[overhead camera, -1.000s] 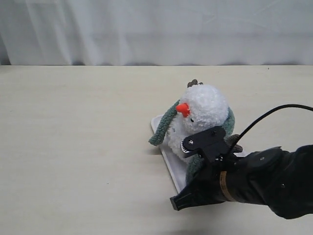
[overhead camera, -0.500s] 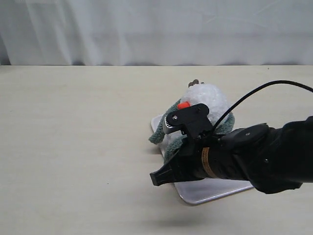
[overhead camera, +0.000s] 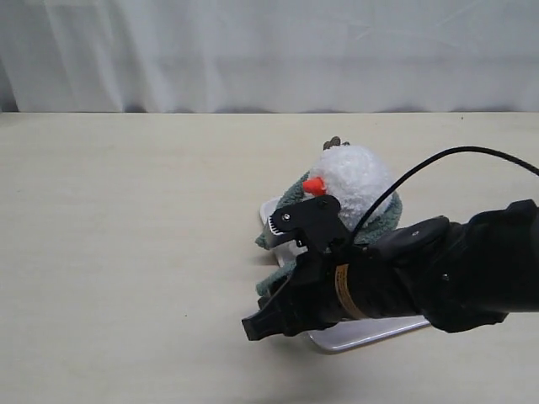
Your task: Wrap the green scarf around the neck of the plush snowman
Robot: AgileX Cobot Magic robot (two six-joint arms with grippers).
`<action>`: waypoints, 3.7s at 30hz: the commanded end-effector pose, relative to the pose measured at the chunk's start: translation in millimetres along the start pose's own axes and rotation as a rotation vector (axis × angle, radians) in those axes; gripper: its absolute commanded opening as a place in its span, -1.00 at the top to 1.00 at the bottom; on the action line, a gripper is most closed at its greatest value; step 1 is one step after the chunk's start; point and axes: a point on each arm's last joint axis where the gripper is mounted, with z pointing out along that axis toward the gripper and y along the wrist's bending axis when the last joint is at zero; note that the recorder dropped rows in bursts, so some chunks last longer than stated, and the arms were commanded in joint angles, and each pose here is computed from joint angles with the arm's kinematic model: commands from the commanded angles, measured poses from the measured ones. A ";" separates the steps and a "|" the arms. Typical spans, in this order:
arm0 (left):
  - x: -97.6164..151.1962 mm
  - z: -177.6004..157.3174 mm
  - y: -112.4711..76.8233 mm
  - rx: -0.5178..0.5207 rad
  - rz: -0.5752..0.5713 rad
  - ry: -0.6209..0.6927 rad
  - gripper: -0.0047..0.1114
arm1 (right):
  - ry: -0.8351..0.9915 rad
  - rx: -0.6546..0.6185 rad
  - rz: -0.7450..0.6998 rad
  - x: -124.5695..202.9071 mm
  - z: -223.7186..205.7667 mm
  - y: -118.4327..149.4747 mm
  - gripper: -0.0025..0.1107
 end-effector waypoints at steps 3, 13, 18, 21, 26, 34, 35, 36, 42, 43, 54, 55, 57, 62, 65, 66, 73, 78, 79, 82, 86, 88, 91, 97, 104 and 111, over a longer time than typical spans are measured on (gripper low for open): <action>-0.5 0.0 0.1 -0.002 0.001 -0.012 0.92 | -0.098 -0.152 -0.051 -19.4 -33.2 18.6 0.24; -0.5 0.0 0.1 -0.002 0.001 -0.012 0.92 | -0.357 -0.132 -0.094 -44.4 -104.3 24.8 0.24; -0.5 0.0 0.1 -0.002 0.001 -0.012 0.92 | -0.512 0.037 -0.086 -54.2 -136.4 11.8 0.39; -0.5 0.0 0.1 -0.002 0.001 -0.012 0.92 | -0.586 0.155 -0.025 -57.8 -151.4 0.8 0.63; -0.5 0.0 0.1 -0.002 0.001 -0.012 0.92 | -0.558 0.500 0.031 -58.7 -163.8 -31.2 0.88; -0.5 0.0 0.1 -0.002 0.001 -0.012 0.92 | -0.175 0.607 0.174 -62.6 -160.9 -89.9 0.89; -0.5 0.0 0.1 -0.002 0.001 -0.012 0.92 | -0.144 0.572 0.198 -63.6 -157.5 -97.3 0.89; -0.5 0.0 0.1 -0.002 0.001 -0.012 0.92 | -0.120 0.536 0.222 -64.5 -153.8 -104.2 0.89; -0.5 0.0 0.1 -0.002 0.001 -0.012 0.92 | -0.074 0.357 0.289 -65.7 -124.7 -125.6 0.89; -0.5 0.0 0.1 -0.002 0.001 -0.012 0.92 | -0.061 0.332 0.287 -65.6 -118.9 -126.3 0.89; -0.5 0.0 0.1 -0.002 0.001 -0.012 0.92 | -0.117 0.310 0.262 -70.8 -86.8 -138.1 0.89; -0.5 0.0 0.1 -0.002 0.001 -0.012 0.92 | -0.129 0.317 0.253 -71.9 -87.8 -138.6 0.89; -0.5 0.0 0.1 -0.002 0.001 -0.012 0.92 | -0.137 0.320 0.257 -72.5 -87.3 -139.1 0.89; -0.5 0.0 0.1 -0.002 0.001 -0.012 0.92 | -0.062 0.314 0.276 -63.8 -68.3 -145.0 0.89; -0.5 0.0 0.1 -0.002 0.001 -0.012 0.92 | -0.047 0.308 0.297 -61.7 -64.3 -145.8 0.89; -0.5 0.0 0.1 -0.002 0.001 -0.012 0.92 | -0.044 0.307 0.297 -61.5 -64.3 -145.7 0.89; -0.5 0.0 0.1 -0.002 0.001 -0.012 0.92 | -0.061 0.308 0.249 -64.8 -67.5 -143.0 0.89; -0.5 0.0 0.1 -0.002 0.001 -0.012 0.92 | -0.055 0.280 0.199 -65.3 -66.7 -140.6 0.89; -0.5 0.0 0.1 -0.002 0.001 -0.012 0.92 | -0.053 0.273 0.186 -65.4 -66.6 -139.9 0.89; -0.5 0.0 0.1 -0.002 0.001 -0.012 0.92 | -0.054 0.255 0.158 -65.9 -66.2 -138.3 0.89; -0.5 0.0 0.1 -0.002 0.001 -0.012 0.92 | -0.057 0.256 0.148 -66.3 -66.2 -138.4 0.89; -0.5 0.0 0.1 -0.002 0.001 -0.012 0.92 | -0.061 0.256 0.126 -69.0 -67.2 -138.4 0.89; -0.5 0.0 0.1 -0.002 0.001 -0.012 0.92 | -0.070 0.257 0.090 -73.9 -69.5 -138.2 0.88; -0.5 0.0 0.1 -0.002 0.001 -0.012 0.92 | -0.071 0.235 0.081 -86.4 -75.6 -135.8 0.69; -0.5 0.0 0.1 -0.002 0.001 -0.012 0.92 | -0.026 0.163 0.058 -110.4 -92.2 -126.8 0.27; -0.5 0.0 0.1 -0.002 0.001 -0.012 0.92 | -0.003 0.082 0.040 -129.6 -119.3 -111.8 0.19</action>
